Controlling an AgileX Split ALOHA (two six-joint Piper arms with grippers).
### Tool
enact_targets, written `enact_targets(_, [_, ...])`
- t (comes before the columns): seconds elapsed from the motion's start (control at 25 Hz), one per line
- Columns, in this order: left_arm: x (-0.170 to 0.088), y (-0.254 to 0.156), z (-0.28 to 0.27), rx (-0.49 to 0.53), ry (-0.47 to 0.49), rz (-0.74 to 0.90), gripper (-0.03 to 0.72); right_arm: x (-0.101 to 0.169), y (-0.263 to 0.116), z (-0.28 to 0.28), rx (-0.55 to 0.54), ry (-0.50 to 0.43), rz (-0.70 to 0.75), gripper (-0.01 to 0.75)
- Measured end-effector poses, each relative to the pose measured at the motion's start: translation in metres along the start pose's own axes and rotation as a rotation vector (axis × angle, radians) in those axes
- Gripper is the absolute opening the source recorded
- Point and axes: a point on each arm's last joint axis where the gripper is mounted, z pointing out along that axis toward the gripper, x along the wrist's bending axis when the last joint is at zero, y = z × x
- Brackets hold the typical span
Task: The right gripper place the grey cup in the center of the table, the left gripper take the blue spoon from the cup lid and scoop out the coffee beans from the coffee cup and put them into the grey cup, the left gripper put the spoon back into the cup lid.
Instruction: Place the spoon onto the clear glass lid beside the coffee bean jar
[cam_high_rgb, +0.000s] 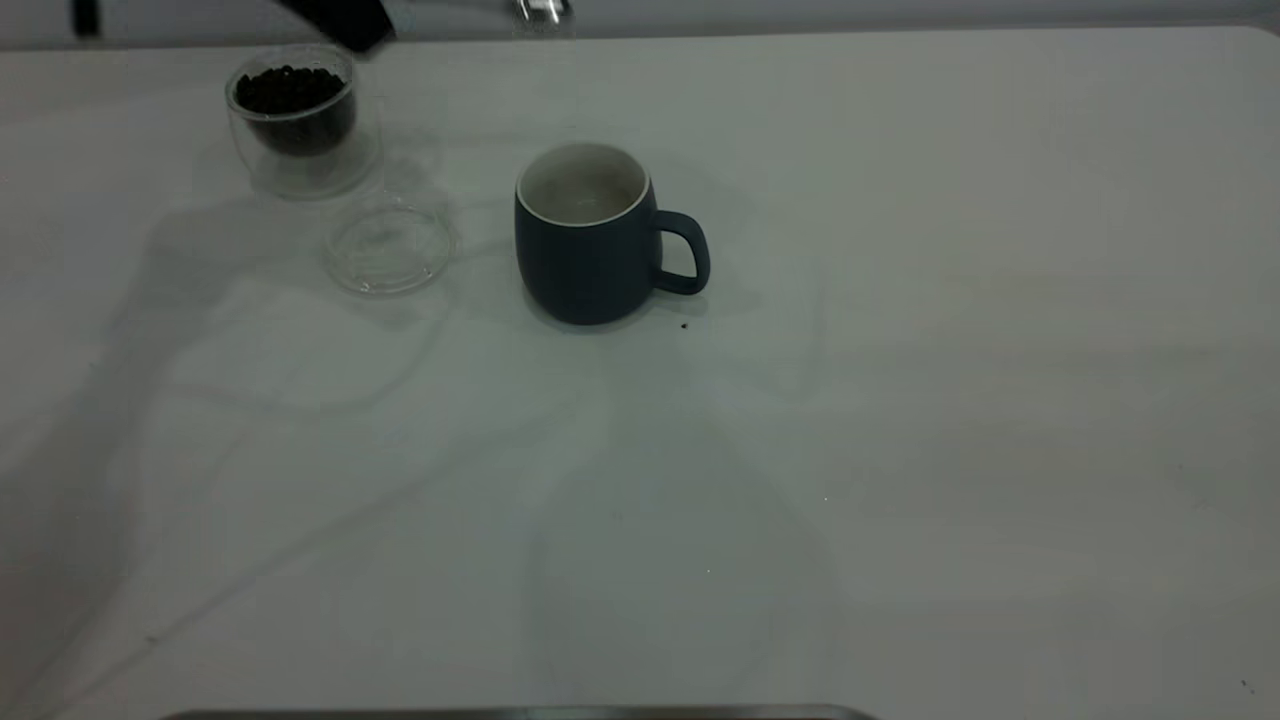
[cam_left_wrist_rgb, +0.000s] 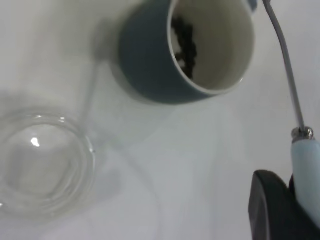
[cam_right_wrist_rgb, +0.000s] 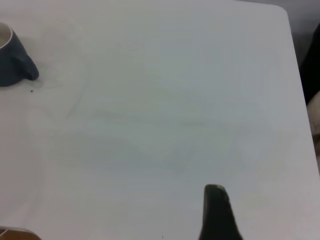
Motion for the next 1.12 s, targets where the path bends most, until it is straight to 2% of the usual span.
enact_targets(0.16, [0.019, -0.014, -0.049, -0.179, 0.003, -0.135, 0.090, 0.000, 0.000, 0.000, 0.000, 0.000, 0.000, 0.460])
enact_targets(0.28, [0.043, -0.040, -0.072, -0.233, 0.018, -0.270, 0.090, 0.000, 0.000, 0.000, 0.000, 0.000, 0.000, 0.460])
enact_targets(0.48, [0.060, -0.090, -0.061, -0.201, -0.039, -0.434, 0.090, 0.000, 0.000, 0.000, 0.000, 0.000, 0.000, 0.460])
enact_targets(0.68, [0.052, -0.127, -0.018, -0.127, -0.161, -0.396, 0.090, 0.000, 0.000, 0.000, 0.000, 0.000, 0.000, 0.460])
enact_targets(0.92, [0.063, -0.143, 0.024, -0.177, -0.285, -0.503, 0.090, 0.000, 0.000, 0.000, 0.000, 0.000, 0.000, 0.460])
enact_targets(1.12, [0.074, -0.152, 0.044, -0.175, -0.297, -0.572, 0.090, 0.000, 0.000, 0.000, 0.000, 0.000, 0.000, 0.460])
